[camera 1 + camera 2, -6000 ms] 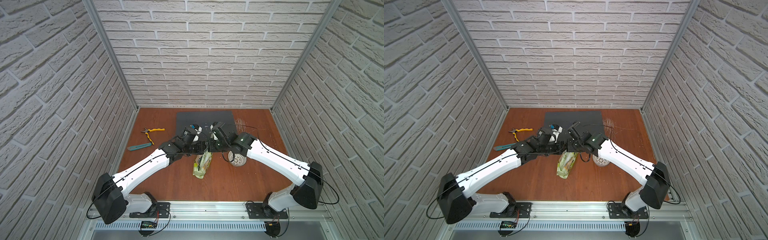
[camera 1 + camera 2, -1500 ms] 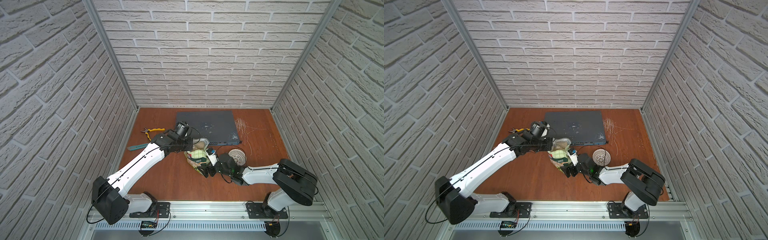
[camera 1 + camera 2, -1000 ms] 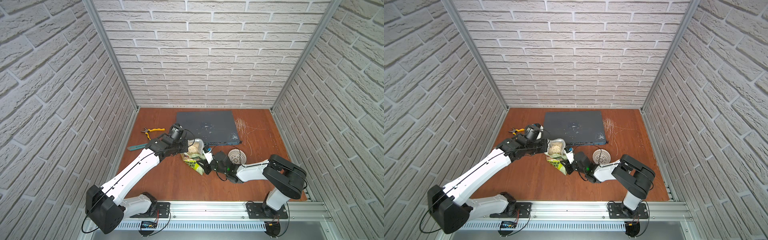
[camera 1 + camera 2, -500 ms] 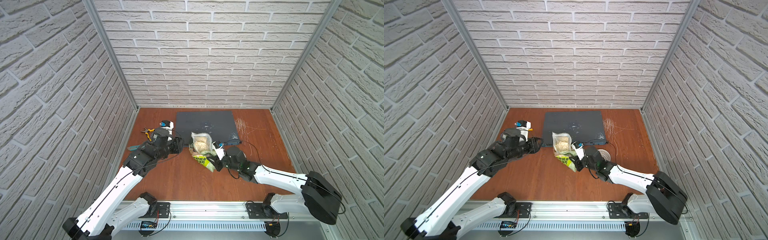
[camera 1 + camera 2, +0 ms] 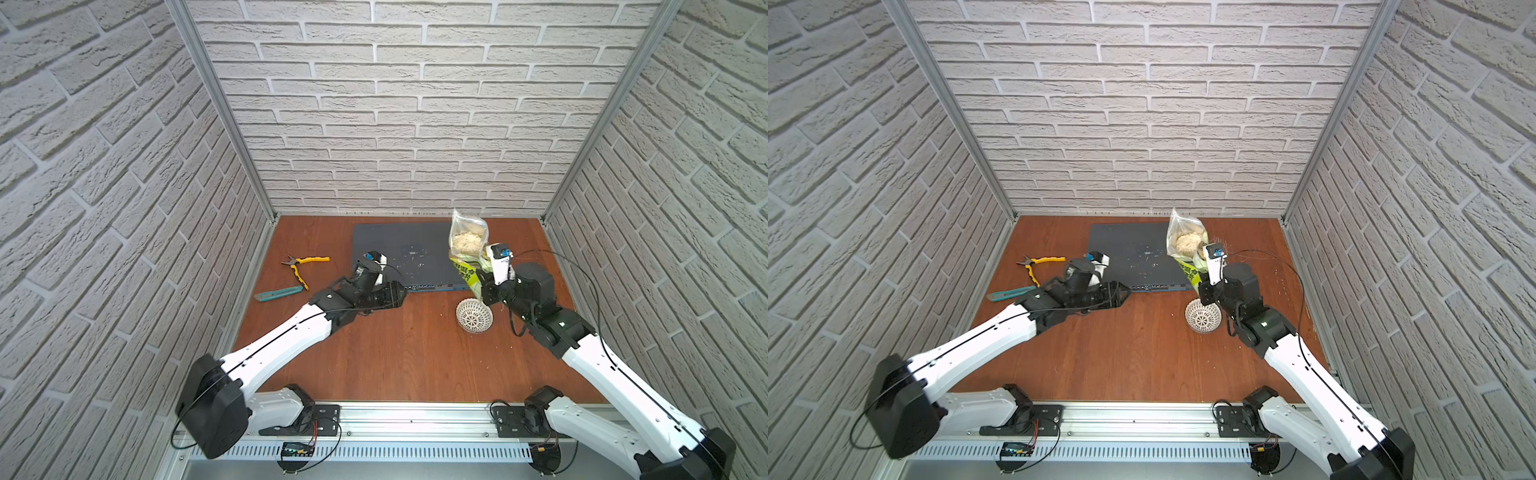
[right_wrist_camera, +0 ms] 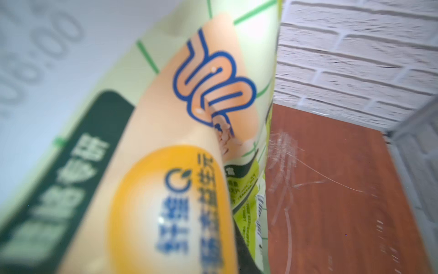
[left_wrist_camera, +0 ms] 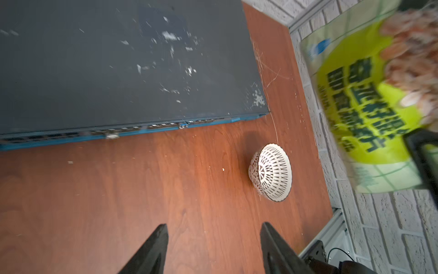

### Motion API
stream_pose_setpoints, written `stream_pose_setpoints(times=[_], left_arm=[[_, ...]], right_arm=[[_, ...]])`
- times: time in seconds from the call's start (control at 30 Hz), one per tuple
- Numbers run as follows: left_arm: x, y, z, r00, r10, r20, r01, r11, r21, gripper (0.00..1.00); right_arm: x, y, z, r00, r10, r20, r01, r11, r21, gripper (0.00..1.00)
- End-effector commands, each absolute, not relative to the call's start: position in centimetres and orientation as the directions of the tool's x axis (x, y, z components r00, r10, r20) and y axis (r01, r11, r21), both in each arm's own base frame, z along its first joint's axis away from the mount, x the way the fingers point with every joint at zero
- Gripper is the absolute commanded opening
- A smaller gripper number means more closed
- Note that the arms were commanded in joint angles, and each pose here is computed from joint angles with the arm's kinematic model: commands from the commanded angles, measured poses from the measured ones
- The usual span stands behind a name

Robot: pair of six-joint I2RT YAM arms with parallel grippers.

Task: Pour the oats into the breakfast bowl
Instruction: Pick up the oats bag from the center of the board, then pick up the bowl from the center of the board.

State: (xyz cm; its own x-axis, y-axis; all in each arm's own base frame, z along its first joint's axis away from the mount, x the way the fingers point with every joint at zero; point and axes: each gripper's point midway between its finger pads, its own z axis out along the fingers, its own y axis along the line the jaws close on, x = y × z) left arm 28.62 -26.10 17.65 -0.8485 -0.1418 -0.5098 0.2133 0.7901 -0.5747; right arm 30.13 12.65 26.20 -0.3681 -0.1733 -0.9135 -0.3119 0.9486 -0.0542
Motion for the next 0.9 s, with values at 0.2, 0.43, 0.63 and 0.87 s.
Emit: stream_pose_setpoints(times=[0.2, 0.43, 0.63, 0.87], left_arm=[[29.7, -38.4, 16.0, -0.9, 0.017, -0.436, 0.336, 0.663, -0.669, 0.67], [30.8, -42.2, 11.4, -0.926, 0.089, -0.367, 0.325, 0.685, -0.653, 0.66], [31.4, -44.1, 9.3, -0.935, 0.144, -0.324, 0.33, 0.687, -0.648, 0.59], [31.4, -43.7, 6.4, -0.942, 0.178, -0.283, 0.318, 0.738, -0.595, 0.48]], right_arm=[[28.1, 5.7, 32.1, -0.272, -0.152, -0.95, -0.02, 0.988, -0.152, 0.03], [26.0, 3.6, 32.2, -0.279, -0.139, -0.95, 0.039, 0.987, -0.156, 0.03], [25.1, 2.7, 32.0, -0.294, -0.139, -0.946, 0.065, 0.984, -0.165, 0.03], [24.9, 2.6, 31.8, -0.299, -0.134, -0.945, 0.063, 0.985, -0.16, 0.03]])
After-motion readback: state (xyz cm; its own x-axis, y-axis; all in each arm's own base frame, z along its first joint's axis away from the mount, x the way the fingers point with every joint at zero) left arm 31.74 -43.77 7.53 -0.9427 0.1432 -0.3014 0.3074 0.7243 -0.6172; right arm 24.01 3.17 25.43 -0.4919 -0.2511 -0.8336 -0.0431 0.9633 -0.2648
